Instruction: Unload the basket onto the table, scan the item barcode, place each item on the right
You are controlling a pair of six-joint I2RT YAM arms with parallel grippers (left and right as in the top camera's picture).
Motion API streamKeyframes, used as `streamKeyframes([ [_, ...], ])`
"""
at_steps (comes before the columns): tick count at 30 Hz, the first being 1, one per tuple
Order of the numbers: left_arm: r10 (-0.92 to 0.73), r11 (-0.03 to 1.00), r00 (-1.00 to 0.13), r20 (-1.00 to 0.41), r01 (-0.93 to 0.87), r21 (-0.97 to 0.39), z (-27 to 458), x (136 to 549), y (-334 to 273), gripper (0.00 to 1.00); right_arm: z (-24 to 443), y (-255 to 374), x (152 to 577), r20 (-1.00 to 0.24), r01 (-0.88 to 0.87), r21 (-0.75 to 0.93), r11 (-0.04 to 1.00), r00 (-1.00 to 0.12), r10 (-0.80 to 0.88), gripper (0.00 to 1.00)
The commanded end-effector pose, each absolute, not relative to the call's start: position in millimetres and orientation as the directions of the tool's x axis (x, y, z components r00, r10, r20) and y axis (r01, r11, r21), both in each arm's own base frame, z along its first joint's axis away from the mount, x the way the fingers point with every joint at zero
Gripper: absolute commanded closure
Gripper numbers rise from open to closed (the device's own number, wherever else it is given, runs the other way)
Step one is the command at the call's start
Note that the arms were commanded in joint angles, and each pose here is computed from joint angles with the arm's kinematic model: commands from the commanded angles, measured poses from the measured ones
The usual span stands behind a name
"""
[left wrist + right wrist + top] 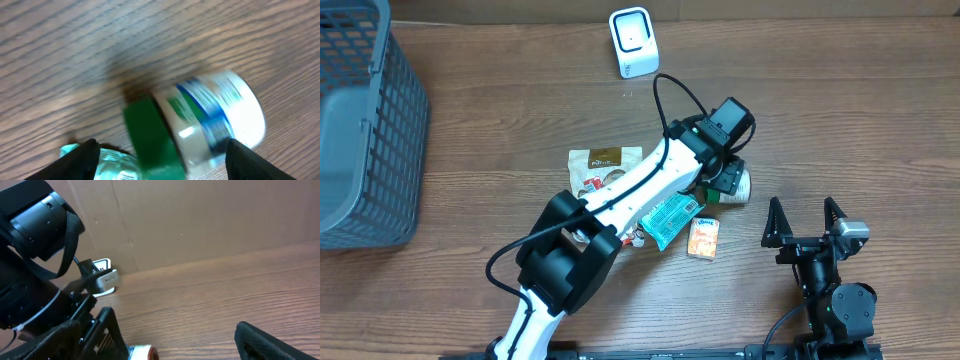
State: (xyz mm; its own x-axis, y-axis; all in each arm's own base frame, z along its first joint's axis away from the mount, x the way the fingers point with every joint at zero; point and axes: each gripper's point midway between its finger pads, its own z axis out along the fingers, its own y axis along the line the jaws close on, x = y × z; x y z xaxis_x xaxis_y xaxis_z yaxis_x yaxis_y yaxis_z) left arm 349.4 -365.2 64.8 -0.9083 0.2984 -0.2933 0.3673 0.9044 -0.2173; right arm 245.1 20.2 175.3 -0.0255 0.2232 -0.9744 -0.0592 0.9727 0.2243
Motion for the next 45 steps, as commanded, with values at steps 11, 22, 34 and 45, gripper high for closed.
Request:
streamKeyframes([
  [11,0.017,0.75,-0.996,-0.088,0.071,-0.658,145,395,-347,0.06,172,19,246,-0.975,-0.05,0.221,0.974,-0.026,0.22,0.0],
  [22,-0.02,0.68,-0.992,0.128,-0.107,-0.725,153,387,-317,0.23,172,19,246,-0.975,-0.05,0.221,0.974,-0.027,0.22,0.0],
  [34,-0.312,0.9,-0.944,0.109,-0.331,-0.286,101,392,-214,0.13,172,19,246,-0.975,-0.05,0.221,0.974,-0.027,0.22,0.0],
  [45,-0.422,0.875,-0.893,0.153,-0.446,-0.187,98,402,-90,0.11,172,19,246,-0.975,-0.05,0.221,0.974,-0.027,0.22,0.0],
])
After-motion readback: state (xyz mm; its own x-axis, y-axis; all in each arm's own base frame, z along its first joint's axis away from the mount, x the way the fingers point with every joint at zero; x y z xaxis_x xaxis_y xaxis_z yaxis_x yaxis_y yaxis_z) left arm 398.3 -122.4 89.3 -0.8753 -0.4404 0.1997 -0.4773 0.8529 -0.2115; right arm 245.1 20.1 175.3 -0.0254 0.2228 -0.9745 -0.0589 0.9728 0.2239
